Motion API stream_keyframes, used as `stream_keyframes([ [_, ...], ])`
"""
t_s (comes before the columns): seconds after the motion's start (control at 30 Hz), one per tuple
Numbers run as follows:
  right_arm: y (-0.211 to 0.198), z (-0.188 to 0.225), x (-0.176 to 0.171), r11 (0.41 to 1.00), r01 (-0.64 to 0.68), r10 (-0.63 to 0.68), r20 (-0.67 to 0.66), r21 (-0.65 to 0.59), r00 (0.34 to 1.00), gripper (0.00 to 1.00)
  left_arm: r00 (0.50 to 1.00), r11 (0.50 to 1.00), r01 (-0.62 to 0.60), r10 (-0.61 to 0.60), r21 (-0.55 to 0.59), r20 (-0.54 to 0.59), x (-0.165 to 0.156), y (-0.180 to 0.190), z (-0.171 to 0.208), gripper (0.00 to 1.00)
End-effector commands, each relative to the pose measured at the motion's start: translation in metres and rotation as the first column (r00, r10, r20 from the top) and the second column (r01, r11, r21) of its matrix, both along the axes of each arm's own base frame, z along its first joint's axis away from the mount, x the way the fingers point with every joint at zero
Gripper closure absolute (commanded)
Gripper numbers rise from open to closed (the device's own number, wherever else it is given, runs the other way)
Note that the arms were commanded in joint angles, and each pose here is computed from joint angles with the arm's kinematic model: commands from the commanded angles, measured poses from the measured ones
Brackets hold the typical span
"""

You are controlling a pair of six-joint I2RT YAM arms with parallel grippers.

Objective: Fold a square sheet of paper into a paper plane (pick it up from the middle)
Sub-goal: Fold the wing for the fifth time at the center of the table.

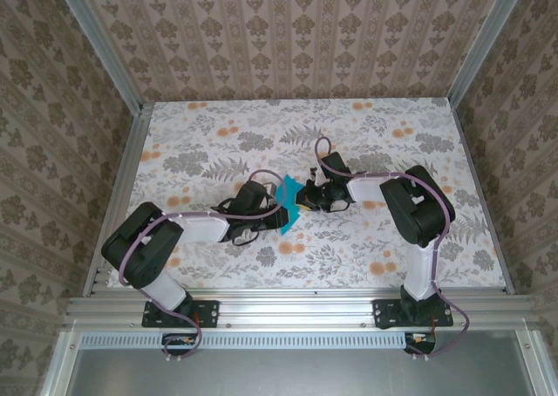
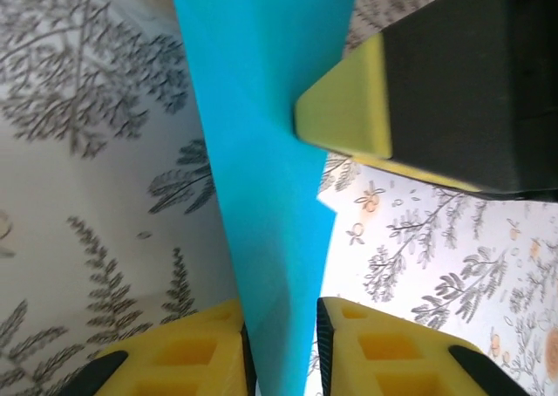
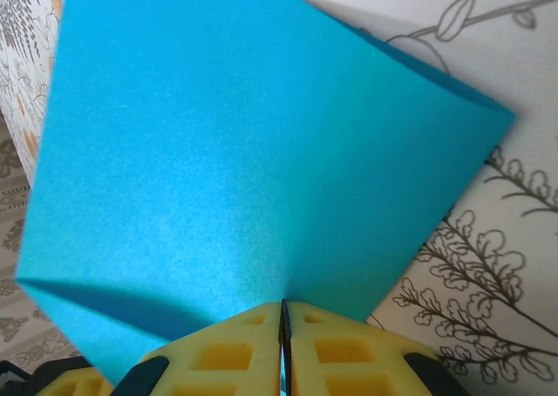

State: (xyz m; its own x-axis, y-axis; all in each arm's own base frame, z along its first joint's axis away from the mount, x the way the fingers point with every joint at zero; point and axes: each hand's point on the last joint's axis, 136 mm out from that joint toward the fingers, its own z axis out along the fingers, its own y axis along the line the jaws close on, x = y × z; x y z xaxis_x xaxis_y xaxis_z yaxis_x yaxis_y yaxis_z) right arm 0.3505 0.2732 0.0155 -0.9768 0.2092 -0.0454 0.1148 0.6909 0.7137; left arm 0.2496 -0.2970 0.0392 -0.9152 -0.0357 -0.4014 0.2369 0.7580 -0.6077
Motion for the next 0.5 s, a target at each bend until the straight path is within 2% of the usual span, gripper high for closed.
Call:
stream_keyframes([
  [0.0, -0.006, -0.020, 0.000, 0.998, 0.043, -0.045, -0.040, -0.053, 0.998, 0.88, 0.998, 0.998, -0.065, 0.065, 0.002, 0.003, 0.000, 0.003, 0.004, 0.75],
  [0.23, -0.005, -0.013, 0.002, 0.998, 0.047, -0.049, -0.037, -0.046, 0.998, 0.88, 0.999, 0.995, -0.037, 0.035, 0.088, 0.029, -0.003, 0.009, -0.005, 0.91],
  [0.47, -0.008, 0.038, 0.012, 0.998, 0.050, -0.052, 0.067, 0.033, 0.996, 0.82, 0.980, 0.959, 0.100, -0.141, 0.264, 0.141, 0.001, 0.018, -0.012, 0.98],
])
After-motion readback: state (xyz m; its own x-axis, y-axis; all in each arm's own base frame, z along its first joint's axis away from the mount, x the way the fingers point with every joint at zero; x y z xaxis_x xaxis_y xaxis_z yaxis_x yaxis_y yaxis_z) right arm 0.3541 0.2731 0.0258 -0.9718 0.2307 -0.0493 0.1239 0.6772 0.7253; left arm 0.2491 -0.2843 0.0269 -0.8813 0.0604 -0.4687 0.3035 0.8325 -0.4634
